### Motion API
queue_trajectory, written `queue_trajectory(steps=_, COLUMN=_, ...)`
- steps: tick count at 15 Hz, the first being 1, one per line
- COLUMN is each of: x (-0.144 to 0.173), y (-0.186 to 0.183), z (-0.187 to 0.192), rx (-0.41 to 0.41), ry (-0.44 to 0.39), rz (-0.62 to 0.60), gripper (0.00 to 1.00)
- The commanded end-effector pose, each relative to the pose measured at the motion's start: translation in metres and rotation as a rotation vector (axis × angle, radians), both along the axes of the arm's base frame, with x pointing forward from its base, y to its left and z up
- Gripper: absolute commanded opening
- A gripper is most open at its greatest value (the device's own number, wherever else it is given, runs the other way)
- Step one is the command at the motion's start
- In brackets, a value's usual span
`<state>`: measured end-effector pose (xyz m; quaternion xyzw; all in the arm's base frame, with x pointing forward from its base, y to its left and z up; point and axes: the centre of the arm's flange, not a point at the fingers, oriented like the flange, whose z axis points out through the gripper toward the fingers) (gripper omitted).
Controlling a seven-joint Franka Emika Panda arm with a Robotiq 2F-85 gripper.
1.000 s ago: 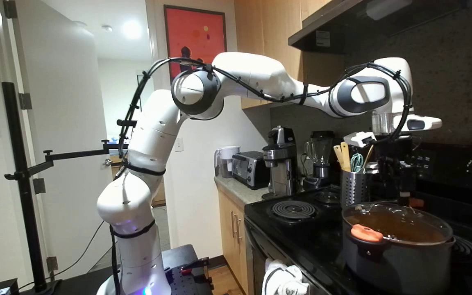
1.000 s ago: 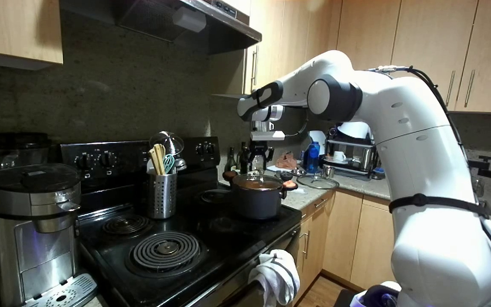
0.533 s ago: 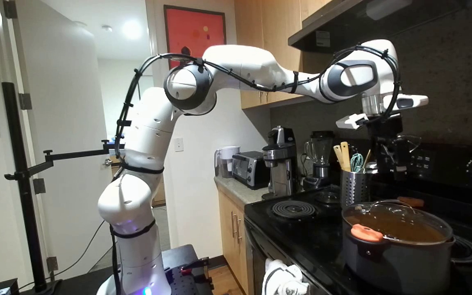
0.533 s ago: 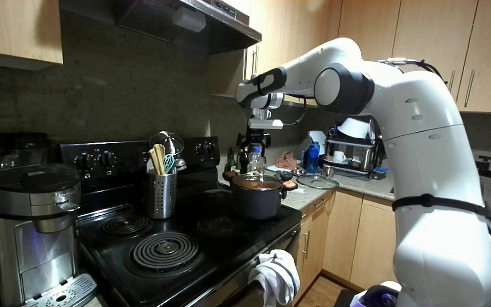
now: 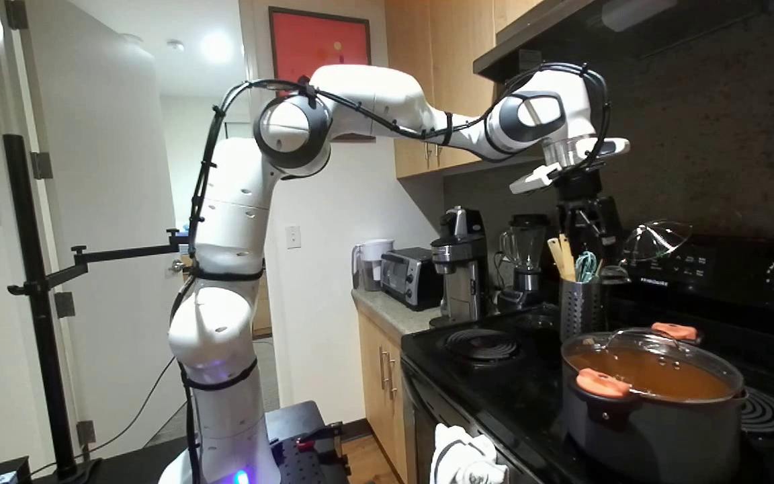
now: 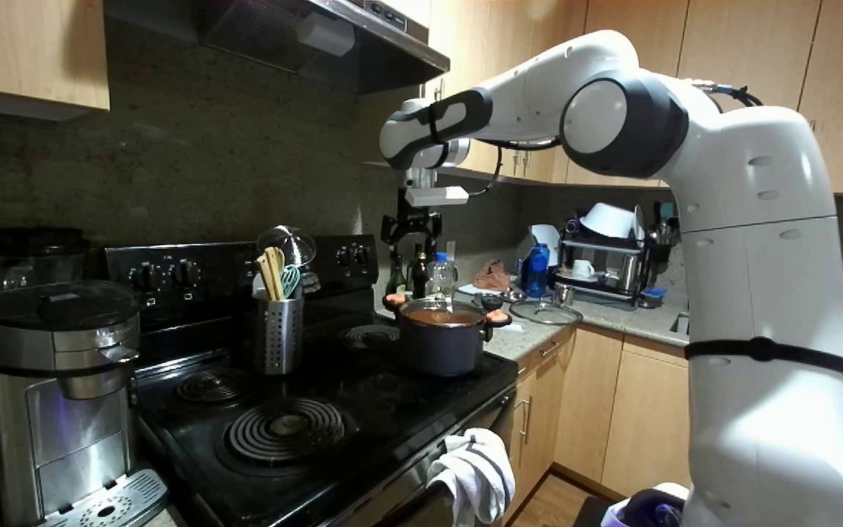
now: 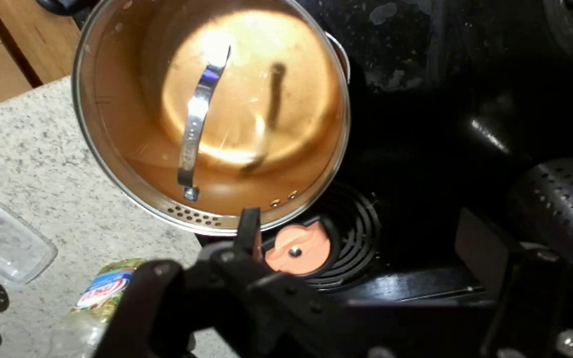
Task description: Take the lid from the stove and place it on the black pot
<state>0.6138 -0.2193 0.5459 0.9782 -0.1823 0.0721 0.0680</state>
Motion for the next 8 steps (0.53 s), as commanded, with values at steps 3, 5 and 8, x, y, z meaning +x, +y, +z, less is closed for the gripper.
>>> queue_trajectory(steps=3, x=-0.049, y=0.064, z=-0.002, rx=-0.07, ry=0.035, rz=0.18, gripper=1.0)
queue_trajectory(steps=5, x=-0.062, y=0.08, z=-0.004, rx=-0.085, ry=0.042, rz=0.241, gripper=1.0)
queue_trajectory(steps=8, x=-0.081, y=0.099, z=-0.01, rx=-0.083, ry=0.042, rz=0.334, gripper=1.0)
